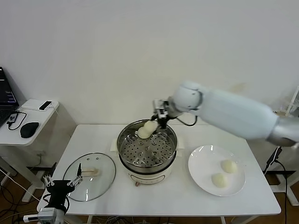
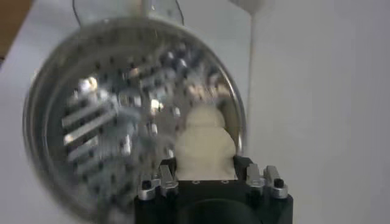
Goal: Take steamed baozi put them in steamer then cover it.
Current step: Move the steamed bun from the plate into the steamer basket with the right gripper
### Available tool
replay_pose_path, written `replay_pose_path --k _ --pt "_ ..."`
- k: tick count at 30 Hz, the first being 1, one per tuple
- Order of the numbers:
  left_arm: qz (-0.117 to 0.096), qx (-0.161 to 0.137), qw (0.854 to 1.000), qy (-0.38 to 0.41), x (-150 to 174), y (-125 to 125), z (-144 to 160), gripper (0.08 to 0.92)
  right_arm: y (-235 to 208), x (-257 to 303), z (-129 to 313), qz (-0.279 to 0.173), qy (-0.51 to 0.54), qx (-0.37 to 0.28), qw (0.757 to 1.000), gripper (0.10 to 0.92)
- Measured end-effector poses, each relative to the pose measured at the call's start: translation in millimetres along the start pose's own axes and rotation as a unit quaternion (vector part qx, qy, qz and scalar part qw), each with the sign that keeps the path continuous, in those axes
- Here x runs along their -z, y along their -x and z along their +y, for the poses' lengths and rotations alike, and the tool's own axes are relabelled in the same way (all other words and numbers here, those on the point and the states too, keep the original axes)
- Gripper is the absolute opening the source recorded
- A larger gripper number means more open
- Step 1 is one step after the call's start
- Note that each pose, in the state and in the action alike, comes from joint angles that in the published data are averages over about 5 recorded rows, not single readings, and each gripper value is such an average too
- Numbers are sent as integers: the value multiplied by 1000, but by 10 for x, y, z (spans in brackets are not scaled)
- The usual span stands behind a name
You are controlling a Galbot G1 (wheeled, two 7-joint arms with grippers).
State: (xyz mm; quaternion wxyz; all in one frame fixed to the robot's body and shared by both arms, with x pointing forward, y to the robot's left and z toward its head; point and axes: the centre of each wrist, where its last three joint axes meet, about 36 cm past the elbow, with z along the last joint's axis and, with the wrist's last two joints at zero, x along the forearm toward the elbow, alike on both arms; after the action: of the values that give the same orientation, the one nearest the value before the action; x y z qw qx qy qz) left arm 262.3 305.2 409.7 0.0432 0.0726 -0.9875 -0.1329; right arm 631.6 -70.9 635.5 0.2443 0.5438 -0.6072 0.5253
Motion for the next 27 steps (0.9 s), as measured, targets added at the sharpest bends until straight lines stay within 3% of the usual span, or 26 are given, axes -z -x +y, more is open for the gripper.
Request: replay_pose_path --k 11,22,27 --pt "-6 3 1000 -2 30 7 11 823 605 391 96 19 19 19 999 602" --pt "-8 4 1000 -2 25 29 25 823 870 525 189 29 31 34 999 604" --pt "-8 4 1000 -4 26 29 21 823 882 532 193 35 29 36 998 693"
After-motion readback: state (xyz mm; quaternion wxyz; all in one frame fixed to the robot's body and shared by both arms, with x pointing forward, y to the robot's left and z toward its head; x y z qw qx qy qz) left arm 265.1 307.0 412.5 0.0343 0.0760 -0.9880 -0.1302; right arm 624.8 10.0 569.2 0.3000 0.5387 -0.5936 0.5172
